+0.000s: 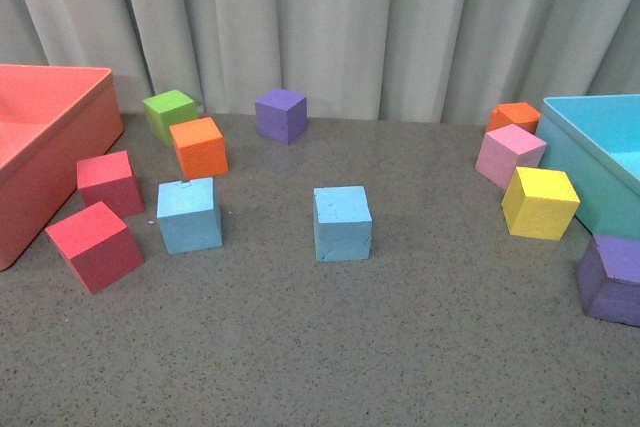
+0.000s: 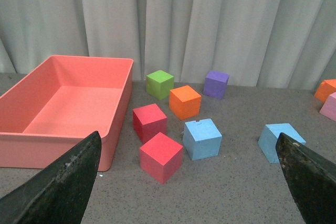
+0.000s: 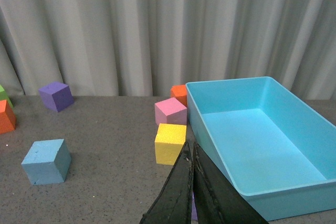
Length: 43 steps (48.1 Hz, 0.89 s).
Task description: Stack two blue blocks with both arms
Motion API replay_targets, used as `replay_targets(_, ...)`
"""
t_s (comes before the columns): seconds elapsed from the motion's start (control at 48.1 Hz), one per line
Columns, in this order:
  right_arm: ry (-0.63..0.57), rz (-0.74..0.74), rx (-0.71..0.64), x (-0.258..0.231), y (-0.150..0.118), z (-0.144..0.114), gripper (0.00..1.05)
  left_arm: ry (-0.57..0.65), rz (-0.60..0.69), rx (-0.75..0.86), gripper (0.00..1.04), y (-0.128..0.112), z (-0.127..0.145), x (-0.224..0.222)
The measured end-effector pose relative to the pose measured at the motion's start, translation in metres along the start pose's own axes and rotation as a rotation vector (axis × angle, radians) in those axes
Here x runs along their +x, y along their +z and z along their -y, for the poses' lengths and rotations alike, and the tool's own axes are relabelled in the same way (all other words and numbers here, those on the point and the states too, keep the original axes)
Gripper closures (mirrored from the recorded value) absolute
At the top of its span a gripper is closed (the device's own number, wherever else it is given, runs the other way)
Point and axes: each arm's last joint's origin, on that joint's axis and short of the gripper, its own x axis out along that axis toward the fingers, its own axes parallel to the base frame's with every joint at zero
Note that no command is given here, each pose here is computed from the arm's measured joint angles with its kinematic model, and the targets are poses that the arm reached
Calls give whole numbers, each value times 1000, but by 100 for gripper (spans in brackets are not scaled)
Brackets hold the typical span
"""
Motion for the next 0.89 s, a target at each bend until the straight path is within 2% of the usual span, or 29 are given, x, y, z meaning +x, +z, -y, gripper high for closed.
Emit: replay_targets(0.895, 0, 14, 0, -27, 3, 0, 104, 0, 0, 0, 7, 0, 0, 0)
